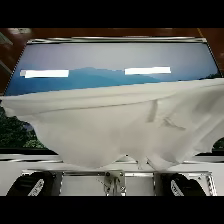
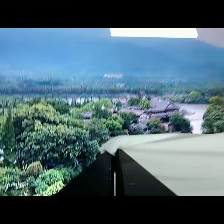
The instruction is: Fold the shirts.
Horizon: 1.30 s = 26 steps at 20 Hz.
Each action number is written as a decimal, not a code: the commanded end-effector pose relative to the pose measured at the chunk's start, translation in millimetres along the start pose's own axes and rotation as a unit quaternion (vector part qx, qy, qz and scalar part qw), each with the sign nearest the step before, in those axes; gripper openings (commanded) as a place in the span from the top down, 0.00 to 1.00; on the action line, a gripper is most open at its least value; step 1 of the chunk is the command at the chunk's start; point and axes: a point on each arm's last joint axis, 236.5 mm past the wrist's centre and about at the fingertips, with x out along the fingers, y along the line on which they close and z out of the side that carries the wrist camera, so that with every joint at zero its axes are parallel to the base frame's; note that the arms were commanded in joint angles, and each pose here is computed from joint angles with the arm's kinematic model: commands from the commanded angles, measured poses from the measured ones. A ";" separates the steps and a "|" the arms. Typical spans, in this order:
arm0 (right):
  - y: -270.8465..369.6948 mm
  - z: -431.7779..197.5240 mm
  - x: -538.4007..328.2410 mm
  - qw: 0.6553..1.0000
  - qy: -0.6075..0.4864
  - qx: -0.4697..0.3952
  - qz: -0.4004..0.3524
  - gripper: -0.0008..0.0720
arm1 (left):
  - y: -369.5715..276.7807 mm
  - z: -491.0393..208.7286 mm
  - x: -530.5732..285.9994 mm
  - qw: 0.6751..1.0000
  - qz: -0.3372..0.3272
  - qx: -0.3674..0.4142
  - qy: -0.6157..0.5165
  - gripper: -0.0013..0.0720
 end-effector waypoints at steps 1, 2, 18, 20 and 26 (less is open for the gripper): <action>2.7 -19.9 124.9 0.997 0.081 -0.002 -0.007 0.89 | 31.8 -47.6 79.0 0.992 0.050 -0.016 0.116 0.93; 6.4 -13.8 165.8 0.998 0.069 0.002 -0.004 0.89 | 34.9 -48.1 103.1 0.990 0.052 -0.017 0.129 0.93; 79.1 -81.7 386.9 0.970 0.171 0.104 0.136 0.13 | 34.8 -159.9 302.0 0.922 0.010 -0.106 0.373 0.04; 34.0 -91.1 357.1 0.973 0.207 0.037 0.090 0.13 | 58.9 -187.6 262.0 0.884 0.020 -0.072 0.461 0.04; -67.6 -181.1 265.5 0.909 0.351 0.198 0.112 0.13 | 62.1 -246.6 203.9 0.866 -0.051 -0.200 0.455 0.04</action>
